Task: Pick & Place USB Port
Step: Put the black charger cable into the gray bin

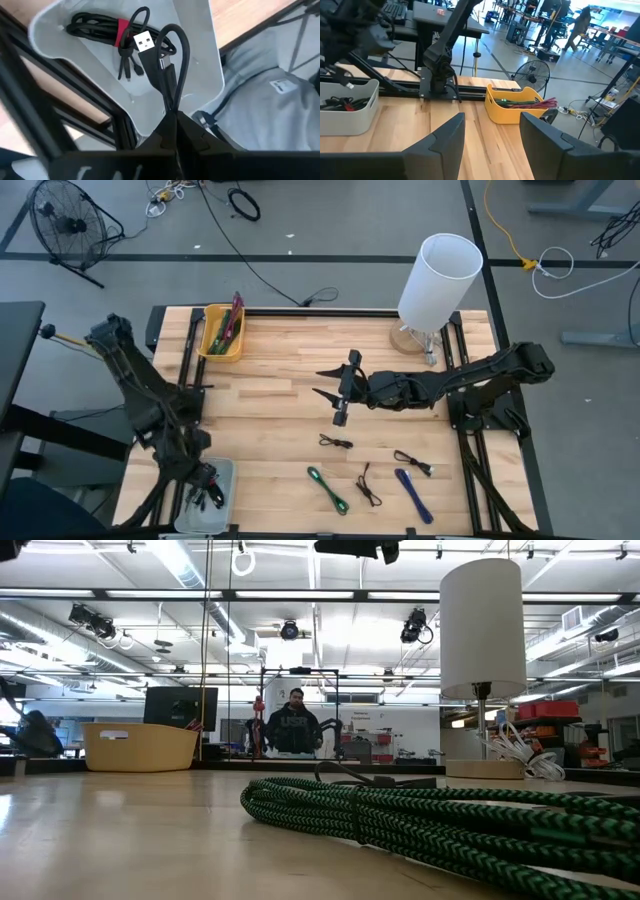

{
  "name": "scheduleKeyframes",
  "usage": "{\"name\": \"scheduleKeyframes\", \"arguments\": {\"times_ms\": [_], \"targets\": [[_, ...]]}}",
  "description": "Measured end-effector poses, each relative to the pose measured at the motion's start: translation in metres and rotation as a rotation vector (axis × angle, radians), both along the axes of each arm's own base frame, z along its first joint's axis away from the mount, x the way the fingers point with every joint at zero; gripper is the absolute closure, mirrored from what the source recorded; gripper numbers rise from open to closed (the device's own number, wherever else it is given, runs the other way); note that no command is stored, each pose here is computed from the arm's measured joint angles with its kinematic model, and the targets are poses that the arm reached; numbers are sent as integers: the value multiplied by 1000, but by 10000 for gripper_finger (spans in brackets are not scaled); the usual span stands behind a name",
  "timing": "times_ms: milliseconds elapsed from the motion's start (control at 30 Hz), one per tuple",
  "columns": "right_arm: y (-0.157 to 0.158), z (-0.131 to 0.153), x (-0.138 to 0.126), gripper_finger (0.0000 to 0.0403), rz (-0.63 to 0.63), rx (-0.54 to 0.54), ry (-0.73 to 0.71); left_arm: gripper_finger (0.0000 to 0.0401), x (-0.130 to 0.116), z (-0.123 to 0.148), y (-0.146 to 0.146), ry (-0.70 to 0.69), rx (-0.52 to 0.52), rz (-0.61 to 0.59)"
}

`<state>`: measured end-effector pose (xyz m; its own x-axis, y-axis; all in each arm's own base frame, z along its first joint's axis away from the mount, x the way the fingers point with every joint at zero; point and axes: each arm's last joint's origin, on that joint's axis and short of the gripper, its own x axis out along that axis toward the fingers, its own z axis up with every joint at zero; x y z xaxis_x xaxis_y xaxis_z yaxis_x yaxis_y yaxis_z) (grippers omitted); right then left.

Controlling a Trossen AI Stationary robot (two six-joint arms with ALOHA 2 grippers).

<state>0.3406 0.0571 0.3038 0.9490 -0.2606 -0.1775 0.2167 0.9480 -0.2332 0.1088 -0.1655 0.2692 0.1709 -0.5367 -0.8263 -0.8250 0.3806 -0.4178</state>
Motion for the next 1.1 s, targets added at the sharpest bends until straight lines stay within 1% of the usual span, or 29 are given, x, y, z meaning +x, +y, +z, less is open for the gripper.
{"name": "scheduleKeyframes", "arguments": {"times_ms": [100, 200, 333, 433, 533, 833, 1000, 1100], "targets": [[0, 0, 0, 214, 0, 0, -1, 401, 5, -10, -11, 30, 24, -15], [0, 0, 0, 214, 0, 1, -3, 401, 9, -15, -18, 38, 22, -22], [0, 0, 0, 214, 0, 1, -5, 401, 12, -20, -23, 42, 32, -25], [0, 0, 0, 214, 0, 1, -5, 399, 12, -22, -20, 15, 85, -20], [0, 0, 0, 214, 0, 1, -4, 384, 12, -23, -17, 1, 131, 0], [0, 0, 0, 214, 0, 2, -5, 325, 9, -24, -17, 59, 107, -41], [0, 0, 0, 214, 1, -1, -4, 302, 11, -24, -16, -29, 151, -103], [0, 0, 0, 214, 1, -1, -4, 297, 16, -23, -16, -129, 179, -152]]}}
